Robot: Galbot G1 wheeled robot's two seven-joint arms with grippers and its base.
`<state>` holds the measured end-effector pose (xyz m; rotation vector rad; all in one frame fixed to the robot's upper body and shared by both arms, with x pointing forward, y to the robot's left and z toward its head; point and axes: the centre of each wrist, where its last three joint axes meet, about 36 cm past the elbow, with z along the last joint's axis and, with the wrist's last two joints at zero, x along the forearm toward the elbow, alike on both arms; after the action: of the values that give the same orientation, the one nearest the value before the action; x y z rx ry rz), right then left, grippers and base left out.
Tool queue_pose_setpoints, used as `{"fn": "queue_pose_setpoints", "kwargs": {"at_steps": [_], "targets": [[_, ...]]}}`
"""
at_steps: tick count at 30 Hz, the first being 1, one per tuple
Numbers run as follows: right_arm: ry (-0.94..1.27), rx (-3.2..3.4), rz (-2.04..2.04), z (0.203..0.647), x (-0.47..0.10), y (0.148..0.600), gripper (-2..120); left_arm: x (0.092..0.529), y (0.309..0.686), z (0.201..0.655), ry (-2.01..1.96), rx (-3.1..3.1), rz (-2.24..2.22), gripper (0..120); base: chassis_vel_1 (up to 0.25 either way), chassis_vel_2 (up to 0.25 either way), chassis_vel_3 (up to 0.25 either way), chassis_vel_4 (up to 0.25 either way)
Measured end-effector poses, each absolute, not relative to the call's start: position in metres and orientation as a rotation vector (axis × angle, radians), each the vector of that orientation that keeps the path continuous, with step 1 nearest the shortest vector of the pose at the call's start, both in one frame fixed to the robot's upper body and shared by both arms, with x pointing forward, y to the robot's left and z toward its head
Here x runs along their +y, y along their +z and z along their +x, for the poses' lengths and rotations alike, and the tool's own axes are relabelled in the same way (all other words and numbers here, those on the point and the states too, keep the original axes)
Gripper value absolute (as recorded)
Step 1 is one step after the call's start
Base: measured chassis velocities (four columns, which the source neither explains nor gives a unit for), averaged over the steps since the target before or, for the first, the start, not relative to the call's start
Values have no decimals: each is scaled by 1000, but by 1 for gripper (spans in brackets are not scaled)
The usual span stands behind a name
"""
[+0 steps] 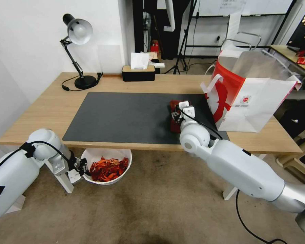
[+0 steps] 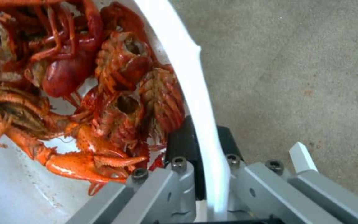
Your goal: Sweep shrimp from table into container with towel, then put container into takeout bag.
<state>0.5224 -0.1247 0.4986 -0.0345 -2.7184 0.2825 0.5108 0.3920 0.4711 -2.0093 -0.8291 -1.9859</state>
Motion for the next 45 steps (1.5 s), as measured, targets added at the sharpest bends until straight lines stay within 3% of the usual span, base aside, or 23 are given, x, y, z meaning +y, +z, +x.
{"fn": "queue_pose_setpoints", "kwargs": {"at_steps": [5, 16, 22, 24, 31, 33, 36, 45], "targets": [[246, -2703, -57, 522, -124, 500, 98, 390, 469, 511, -1986, -830, -2011, 0, 0, 0, 0, 0], [-135, -2986, 143, 485, -162, 509, 100, 389, 473, 505, -1993, -820, -2008, 0, 0, 0, 0, 0], [-122, -3242, 496, 427, -234, 471, 100, 389, 471, 494, -1993, -825, -2014, 0, 0, 0, 0, 0], [-139, -3266, 535, 388, -258, 454, 100, 384, 469, 491, -1998, -819, -2023, 0, 0, 0, 0, 0], [-192, -3253, 436, 309, -268, 407, 100, 376, 474, 489, -2023, -813, -2031, 0, 0, 0, 0, 0], [-192, -3253, 436, 309, -268, 407, 100, 376, 474, 489, -2023, -813, -2031, 0, 0, 0, 0, 0], [-151, -3210, 352, 259, -265, 372, 100, 377, 475, 488, -2025, -809, -2032, 0, 0, 0, 0, 0], [-124, -3120, 220, 228, -248, 351, 100, 374, 471, 486, -2023, -812, -2050, 0, 0, 0, 0, 0]]}}
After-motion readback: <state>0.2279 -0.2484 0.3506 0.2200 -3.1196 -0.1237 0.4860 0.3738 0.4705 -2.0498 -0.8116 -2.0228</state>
